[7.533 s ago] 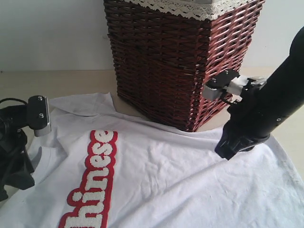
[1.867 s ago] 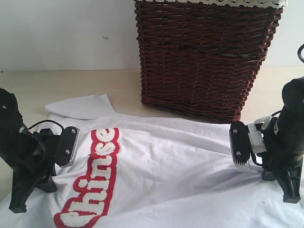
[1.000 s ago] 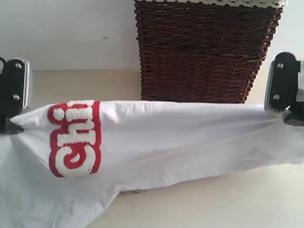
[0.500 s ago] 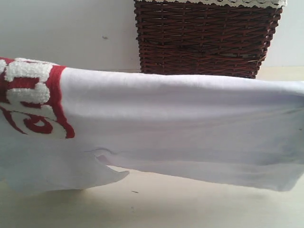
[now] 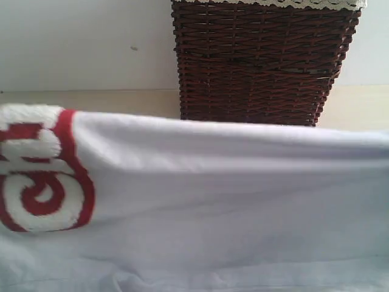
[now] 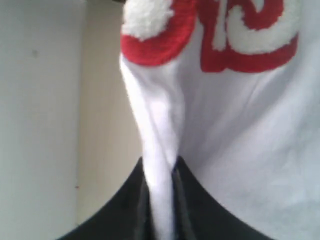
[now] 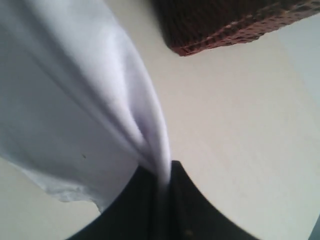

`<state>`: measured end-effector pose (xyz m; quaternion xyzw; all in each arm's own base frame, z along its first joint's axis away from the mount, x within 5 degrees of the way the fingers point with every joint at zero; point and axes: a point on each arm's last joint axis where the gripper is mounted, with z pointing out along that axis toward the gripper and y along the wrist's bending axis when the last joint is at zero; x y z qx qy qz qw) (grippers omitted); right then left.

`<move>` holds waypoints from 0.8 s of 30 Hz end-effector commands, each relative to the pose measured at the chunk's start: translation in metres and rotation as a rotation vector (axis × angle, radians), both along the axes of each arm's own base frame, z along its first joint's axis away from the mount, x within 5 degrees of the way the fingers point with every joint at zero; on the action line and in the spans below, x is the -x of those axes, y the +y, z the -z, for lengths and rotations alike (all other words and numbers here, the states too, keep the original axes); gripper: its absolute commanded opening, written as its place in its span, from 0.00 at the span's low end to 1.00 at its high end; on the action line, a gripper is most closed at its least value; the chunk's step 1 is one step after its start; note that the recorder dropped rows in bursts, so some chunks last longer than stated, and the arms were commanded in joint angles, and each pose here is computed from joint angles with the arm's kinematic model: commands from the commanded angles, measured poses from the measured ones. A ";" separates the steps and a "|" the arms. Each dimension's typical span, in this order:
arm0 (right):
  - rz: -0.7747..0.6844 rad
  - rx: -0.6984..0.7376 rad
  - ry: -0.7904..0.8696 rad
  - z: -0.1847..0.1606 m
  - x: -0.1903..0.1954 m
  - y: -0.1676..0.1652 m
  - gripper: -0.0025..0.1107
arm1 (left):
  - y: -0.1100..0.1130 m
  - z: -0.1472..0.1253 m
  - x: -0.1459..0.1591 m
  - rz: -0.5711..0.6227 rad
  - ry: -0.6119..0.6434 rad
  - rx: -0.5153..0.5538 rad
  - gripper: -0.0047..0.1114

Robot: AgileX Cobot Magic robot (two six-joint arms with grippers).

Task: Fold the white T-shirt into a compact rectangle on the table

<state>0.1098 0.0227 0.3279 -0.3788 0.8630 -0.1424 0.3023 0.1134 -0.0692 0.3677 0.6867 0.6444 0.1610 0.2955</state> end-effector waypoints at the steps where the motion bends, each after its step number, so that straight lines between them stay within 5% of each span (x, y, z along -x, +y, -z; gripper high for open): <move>1: -0.017 0.058 0.049 0.034 -0.048 0.021 0.02 | -0.028 0.067 -0.055 -0.053 0.124 -0.123 0.04; 8: 0.083 0.229 0.120 0.104 -0.123 0.040 0.02 | -0.030 0.148 -0.130 -0.155 0.237 -0.157 0.04; 10: 0.162 0.259 0.036 0.129 -0.148 0.043 0.05 | -0.028 0.167 -0.147 -0.166 0.233 -0.136 0.11; 14: 0.193 0.327 -0.129 0.154 -0.179 0.047 0.13 | -0.023 0.168 -0.166 -0.195 0.119 -0.025 0.51; 16: 0.187 0.340 -0.156 0.161 -0.185 0.049 0.13 | -0.020 0.165 -0.171 -0.207 0.072 0.017 0.63; 24: 0.205 0.349 -0.218 0.153 -0.188 0.048 0.13 | -0.015 0.161 -0.177 -0.272 0.034 0.094 0.65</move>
